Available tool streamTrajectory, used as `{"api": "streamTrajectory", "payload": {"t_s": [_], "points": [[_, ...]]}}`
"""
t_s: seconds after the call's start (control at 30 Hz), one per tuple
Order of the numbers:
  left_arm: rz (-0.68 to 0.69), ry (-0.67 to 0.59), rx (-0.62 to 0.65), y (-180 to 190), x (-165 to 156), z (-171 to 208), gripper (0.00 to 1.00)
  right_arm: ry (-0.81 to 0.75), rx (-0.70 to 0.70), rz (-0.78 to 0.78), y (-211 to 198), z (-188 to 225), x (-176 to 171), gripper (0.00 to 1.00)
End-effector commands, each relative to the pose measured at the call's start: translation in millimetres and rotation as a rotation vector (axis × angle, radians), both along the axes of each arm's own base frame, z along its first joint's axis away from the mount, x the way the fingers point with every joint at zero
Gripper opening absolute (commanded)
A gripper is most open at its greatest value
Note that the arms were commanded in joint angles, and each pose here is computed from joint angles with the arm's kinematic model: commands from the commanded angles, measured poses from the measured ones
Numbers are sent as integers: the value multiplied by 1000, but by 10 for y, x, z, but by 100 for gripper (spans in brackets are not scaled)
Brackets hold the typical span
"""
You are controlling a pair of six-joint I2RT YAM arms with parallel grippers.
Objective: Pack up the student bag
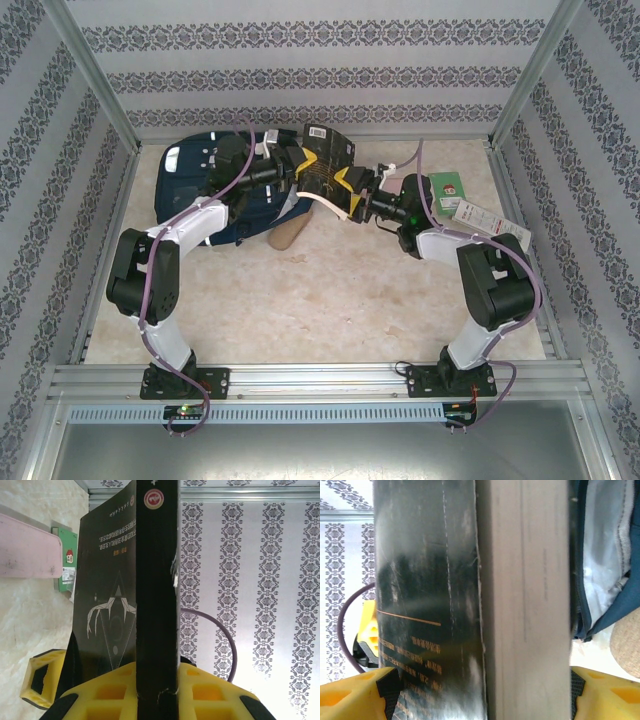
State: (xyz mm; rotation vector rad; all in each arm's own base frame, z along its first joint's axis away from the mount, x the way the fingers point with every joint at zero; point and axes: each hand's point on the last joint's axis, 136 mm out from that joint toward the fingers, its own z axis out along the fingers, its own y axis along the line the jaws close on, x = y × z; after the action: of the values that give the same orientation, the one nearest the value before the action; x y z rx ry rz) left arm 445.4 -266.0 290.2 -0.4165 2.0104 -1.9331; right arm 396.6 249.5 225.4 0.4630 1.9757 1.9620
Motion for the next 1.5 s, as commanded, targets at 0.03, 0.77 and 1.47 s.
{"api": "streamTrajectory", "payload": {"t_s": [0.03,0.77,1.47], "points": [[-33,-95,-22,-35,-98,158,0,-87,70,-4,16,337,29,85],[-117,-62,285,78,-238,-479,4,-65,26,-67,-385,238,-49,0],[-49,-84,1307,696,529,-1534,56,-67,-241,-139,-650,14,-339,0]]}}
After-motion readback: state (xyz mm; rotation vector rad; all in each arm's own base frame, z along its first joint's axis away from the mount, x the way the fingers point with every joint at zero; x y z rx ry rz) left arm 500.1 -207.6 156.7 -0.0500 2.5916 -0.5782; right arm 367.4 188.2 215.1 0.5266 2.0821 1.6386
